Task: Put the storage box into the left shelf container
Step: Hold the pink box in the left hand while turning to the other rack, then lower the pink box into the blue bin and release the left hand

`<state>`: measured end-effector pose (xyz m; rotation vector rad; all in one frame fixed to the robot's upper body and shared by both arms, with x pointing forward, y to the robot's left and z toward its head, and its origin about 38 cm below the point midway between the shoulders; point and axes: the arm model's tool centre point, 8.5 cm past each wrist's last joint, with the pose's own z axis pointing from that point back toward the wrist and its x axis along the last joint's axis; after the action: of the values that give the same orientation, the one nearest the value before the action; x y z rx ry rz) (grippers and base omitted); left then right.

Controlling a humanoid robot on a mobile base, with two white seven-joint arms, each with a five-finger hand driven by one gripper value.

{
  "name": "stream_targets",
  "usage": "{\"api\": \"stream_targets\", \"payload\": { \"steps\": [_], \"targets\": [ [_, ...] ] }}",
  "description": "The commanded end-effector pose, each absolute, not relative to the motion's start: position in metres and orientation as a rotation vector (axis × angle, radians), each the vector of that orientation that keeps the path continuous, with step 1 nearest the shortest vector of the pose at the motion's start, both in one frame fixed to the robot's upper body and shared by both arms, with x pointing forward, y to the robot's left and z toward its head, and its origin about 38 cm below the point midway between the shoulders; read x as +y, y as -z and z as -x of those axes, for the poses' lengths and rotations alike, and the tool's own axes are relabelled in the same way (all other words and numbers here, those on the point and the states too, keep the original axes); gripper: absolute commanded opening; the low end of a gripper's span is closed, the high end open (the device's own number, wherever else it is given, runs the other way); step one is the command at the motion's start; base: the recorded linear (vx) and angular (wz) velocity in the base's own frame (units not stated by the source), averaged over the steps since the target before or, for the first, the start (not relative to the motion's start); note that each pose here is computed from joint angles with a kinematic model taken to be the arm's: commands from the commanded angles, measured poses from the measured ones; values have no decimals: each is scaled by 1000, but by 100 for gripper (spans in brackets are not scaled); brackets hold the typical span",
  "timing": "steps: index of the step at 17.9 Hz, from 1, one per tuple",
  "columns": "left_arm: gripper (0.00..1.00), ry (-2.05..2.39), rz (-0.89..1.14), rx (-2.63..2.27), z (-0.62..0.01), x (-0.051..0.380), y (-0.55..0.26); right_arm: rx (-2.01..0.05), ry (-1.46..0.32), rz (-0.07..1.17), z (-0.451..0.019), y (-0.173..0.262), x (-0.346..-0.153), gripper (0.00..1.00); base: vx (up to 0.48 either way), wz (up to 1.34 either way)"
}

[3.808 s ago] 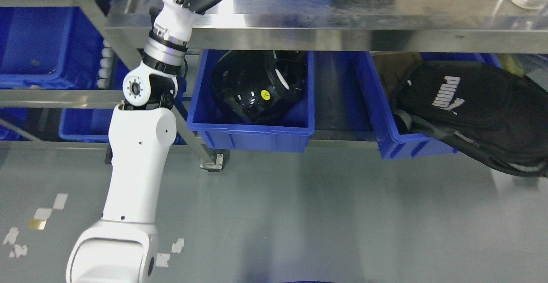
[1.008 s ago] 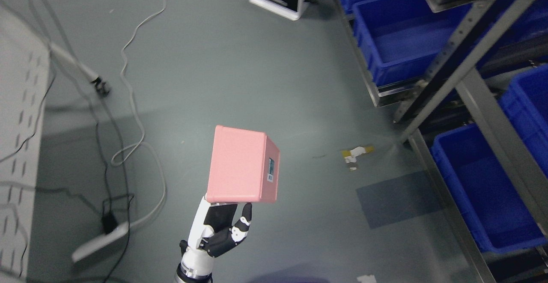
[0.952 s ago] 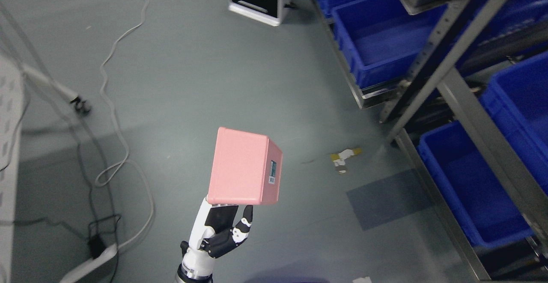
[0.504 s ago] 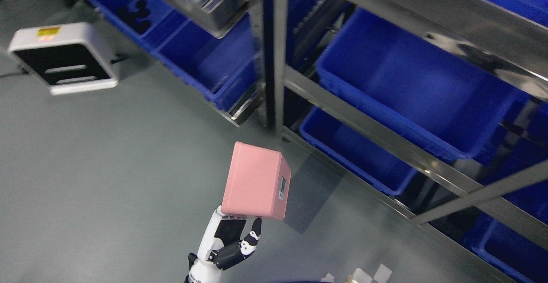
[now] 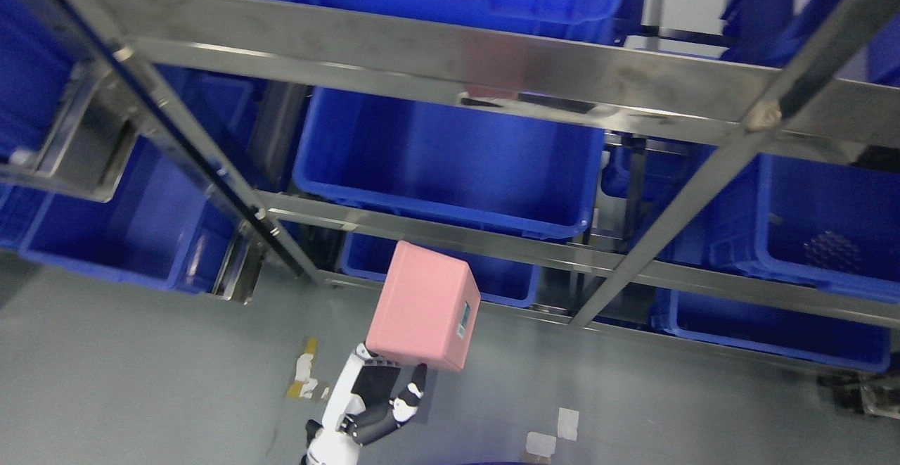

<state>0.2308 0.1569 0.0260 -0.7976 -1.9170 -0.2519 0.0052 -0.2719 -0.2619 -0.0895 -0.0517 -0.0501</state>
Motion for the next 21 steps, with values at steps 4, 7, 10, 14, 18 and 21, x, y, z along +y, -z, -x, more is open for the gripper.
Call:
{"api": "stream_targets", "payload": {
  "steps": [4, 7, 10, 14, 18, 21],
  "targets": [
    [3, 157, 579, -1902, -329, 244, -56, -75, 70, 108, -14, 261, -284, 100, 67, -386],
    [3, 155, 544, -1847, -358, 254, -55, -75, 70, 108, -14, 261, -284, 100, 39, -214],
    [3, 177, 548, -1808, -399, 250, -67, -75, 71, 108, -14, 261, -284, 100, 22, -95],
    [4, 350, 489, -1713, -459, 235, -94, -75, 70, 110, -14, 261, -284, 100, -4, 15],
    [7, 663, 299, -1565, -500, 212, -90, -76, 70, 110, -14, 261, -284, 100, -4, 16],
    [15, 777, 222, -1510, -514, 203, -86, -75, 70, 108, -14, 261, -284, 100, 0, 0]
  ]
}}
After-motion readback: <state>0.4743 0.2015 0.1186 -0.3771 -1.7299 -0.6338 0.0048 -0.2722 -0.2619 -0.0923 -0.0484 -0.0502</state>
